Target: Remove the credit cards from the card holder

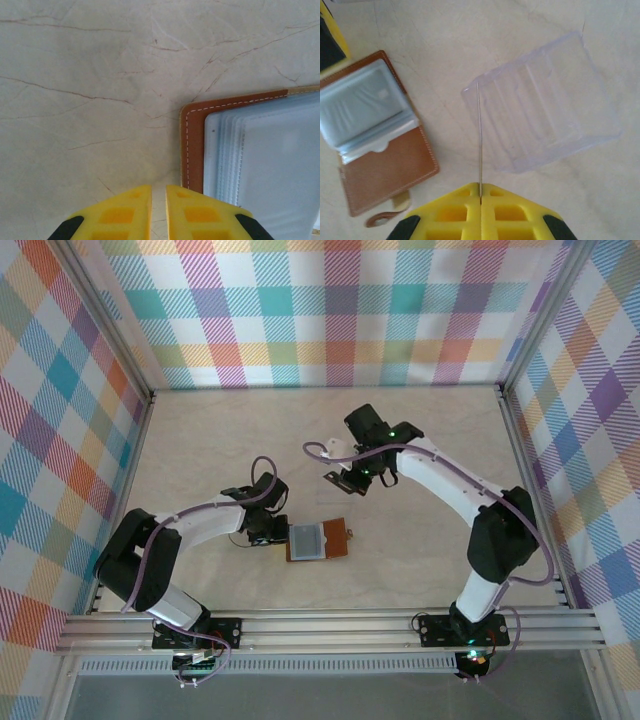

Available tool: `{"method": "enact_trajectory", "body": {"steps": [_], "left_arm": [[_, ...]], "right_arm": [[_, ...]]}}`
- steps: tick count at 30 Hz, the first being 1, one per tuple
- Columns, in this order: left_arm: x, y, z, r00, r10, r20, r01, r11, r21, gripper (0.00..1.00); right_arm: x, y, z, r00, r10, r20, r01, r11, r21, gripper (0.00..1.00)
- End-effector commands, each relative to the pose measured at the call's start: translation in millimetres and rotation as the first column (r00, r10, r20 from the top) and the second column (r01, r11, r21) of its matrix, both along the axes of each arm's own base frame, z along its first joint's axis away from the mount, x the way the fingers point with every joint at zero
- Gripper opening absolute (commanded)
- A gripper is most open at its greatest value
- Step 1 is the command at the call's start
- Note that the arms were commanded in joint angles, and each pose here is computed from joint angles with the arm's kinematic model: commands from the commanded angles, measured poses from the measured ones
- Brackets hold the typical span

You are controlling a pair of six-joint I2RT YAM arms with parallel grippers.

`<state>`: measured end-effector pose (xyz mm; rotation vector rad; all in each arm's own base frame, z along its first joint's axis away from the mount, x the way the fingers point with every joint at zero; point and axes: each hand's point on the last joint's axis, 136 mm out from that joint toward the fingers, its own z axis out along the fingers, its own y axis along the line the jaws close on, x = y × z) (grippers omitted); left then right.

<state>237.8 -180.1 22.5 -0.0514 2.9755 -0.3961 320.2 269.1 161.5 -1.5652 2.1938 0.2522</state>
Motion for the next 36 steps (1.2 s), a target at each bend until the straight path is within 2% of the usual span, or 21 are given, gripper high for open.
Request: {"method": "enact_trajectory", "body": {"steps": [1,8,21,31,34,35,36], "left_arm": [[0.7,-2.1,-5.5,1.0,-0.019,-0.005,0.019,1.0,-0.016,0.16],[2.9,-3.4,-6.6,1.0,-0.025,0.005,0.025,0.999,-0.02,0.16],[10.5,0.2,10.1,0.998,-0.017,0.059,0.017,1.0,-0.005,0.18],[10.4,1.5,13.3,0.998,-0.016,0.065,0.016,1.0,0.0,0.18],[10.8,0.9,14.9,0.998,-0.016,0.067,0.016,1.0,-0.004,0.18],[10.7,1.5,15.5,0.998,-0.016,0.068,0.016,1.0,-0.001,0.18],[10.7,1.7,15.9,0.997,-0.016,0.07,0.016,1.0,-0.001,0.18]], "right_arm": [[12.4,-2.0,1.6,0.983,0.166,0.077,-0.159,0.983,-0.092,0.0],[16.7,3.8,-14.4,0.962,0.272,0.004,-0.269,0.951,-0.153,0.0],[30.2,5.0,-56.9,0.936,0.34,-0.092,-0.352,0.902,-0.249,0.0],[6.2,9.8,-77.2,0.883,0.405,-0.238,-0.454,0.864,-0.217,0.0],[9.6,13.4,-81.9,0.881,0.41,-0.235,-0.458,0.863,-0.212,0.0],[11.1,14.2,-83.4,0.882,0.41,-0.232,-0.457,0.863,-0.215,0.03],[13.6,14.8,-84.2,0.886,0.407,-0.224,-0.453,0.864,-0.22,0.11]]}}
